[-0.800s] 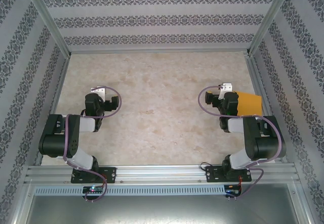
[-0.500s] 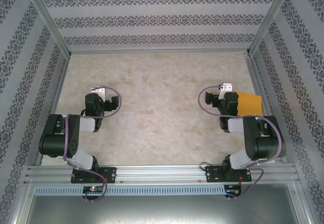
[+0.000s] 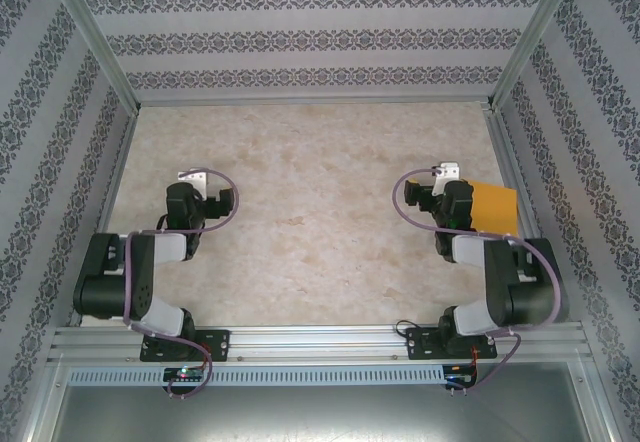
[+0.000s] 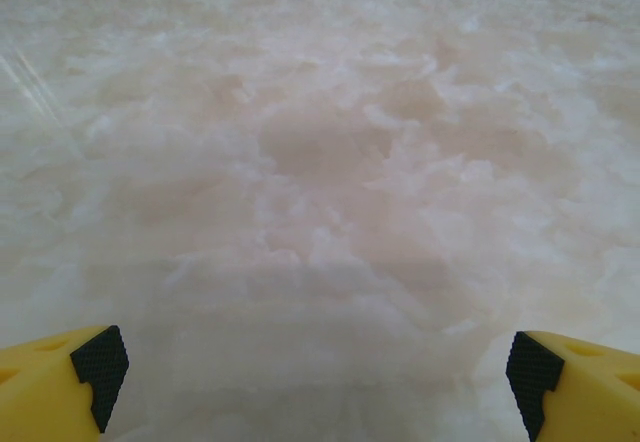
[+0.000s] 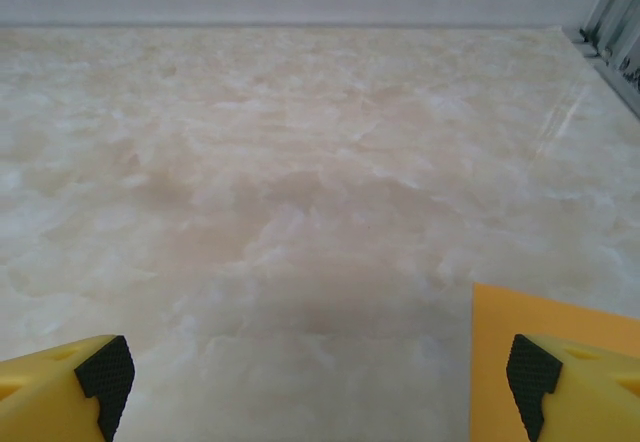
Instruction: Fold a paper plane with a square sheet of paper (pick it up from the middle)
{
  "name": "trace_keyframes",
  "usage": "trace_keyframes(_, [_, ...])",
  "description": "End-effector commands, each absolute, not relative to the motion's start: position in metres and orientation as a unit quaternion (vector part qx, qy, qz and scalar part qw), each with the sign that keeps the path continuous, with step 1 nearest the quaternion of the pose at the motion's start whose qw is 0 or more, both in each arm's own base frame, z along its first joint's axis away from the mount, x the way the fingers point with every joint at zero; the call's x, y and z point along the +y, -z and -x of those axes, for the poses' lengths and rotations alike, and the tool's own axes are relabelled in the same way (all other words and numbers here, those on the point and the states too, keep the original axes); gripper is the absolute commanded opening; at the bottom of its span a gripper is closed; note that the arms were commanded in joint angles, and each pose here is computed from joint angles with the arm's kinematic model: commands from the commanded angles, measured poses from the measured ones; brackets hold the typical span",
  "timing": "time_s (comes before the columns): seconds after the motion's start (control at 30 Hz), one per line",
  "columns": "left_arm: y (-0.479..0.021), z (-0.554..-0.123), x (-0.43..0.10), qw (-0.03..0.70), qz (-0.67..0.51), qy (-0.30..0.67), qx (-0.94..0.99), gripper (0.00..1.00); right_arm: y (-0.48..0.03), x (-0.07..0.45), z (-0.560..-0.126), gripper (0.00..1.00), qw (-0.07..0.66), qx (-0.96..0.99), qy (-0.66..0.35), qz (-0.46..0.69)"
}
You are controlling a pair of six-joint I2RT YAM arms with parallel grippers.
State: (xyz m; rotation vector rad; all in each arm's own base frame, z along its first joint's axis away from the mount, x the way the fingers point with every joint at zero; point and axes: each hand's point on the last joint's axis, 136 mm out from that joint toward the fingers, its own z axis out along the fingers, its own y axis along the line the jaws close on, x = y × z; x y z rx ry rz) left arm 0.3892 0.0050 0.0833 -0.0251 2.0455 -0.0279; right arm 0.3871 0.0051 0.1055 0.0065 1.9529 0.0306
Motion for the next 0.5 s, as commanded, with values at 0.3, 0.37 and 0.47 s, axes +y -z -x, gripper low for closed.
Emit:
trace_keyframes(0.3, [-0.169,-0.385,-0.044,0.464,0.069,0.181,0.864,1.0,-0.179,0.046,-0.36,0.98,0.47,0.859,-0.188,-0.076])
trace_keyframes(0.37, [-0.171,-0.381,-0.063,0.435,0.066,0.23,0.868,1.0,-0.175,0.035,-0.357,0.98,0.452,0.869,-0.166,-0.112])
trace_keyframes(0.47, [-0.176,-0.379,-0.088,0.408,0.062,0.289,0.864,1.0,-0.164,0.008,-0.346,0.98,0.402,0.893,-0.107,-0.172])
